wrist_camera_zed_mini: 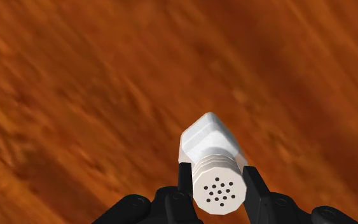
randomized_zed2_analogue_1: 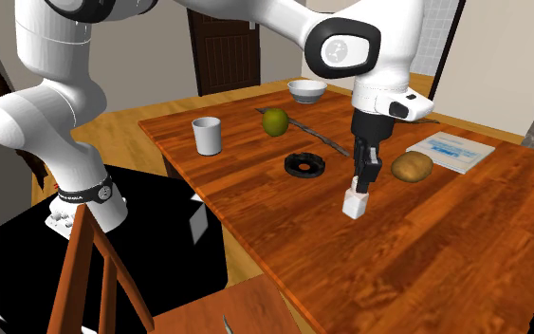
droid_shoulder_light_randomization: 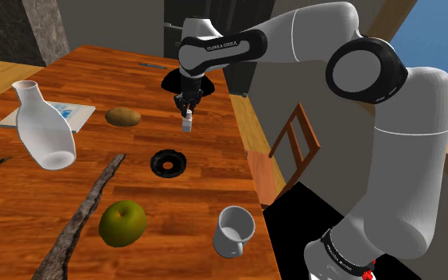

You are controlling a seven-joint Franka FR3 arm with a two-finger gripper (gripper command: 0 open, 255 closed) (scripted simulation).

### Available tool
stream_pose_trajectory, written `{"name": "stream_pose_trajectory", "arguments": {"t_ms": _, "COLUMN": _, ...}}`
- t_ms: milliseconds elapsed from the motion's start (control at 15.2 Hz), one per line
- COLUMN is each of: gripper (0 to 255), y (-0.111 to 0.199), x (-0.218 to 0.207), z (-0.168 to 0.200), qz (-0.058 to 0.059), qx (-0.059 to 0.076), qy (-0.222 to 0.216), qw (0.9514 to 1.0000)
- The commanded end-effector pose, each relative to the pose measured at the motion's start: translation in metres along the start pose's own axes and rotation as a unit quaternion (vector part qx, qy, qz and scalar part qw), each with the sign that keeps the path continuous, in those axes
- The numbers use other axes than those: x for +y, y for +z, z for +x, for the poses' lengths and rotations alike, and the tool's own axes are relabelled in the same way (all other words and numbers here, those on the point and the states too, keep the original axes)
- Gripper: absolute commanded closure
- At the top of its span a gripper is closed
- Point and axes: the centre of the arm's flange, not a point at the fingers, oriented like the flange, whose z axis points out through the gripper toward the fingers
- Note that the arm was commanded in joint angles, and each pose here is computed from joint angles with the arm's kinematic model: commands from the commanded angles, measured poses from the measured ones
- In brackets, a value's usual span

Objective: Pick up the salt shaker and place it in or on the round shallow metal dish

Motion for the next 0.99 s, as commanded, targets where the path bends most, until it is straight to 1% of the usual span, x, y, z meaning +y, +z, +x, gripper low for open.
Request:
{"name": "stream_pose_trajectory", "arguments": {"t_ms": 0, "gripper": 255, "y": 0.0, "x": 0.0, "z": 0.0, "qz": 0.0, "qx": 0.0, "qy": 0.0, "qw": 1.0}}
{"name": "stream_pose_trajectory", "arguments": {"t_ms": 198, "gripper": 255, "y": 0.0, "x": 0.0, "z": 0.0, "qz": 0.0, "qx": 0.0, "qy": 0.0, "qw": 1.0}}
{"name": "stream_pose_trajectory", "arguments": {"t_ms": 924, "gripper": 255, "y": -0.058, "x": 0.001, "z": 0.001, "qz": 0.0, "qx": 0.0, "qy": 0.0, "qw": 1.0}}
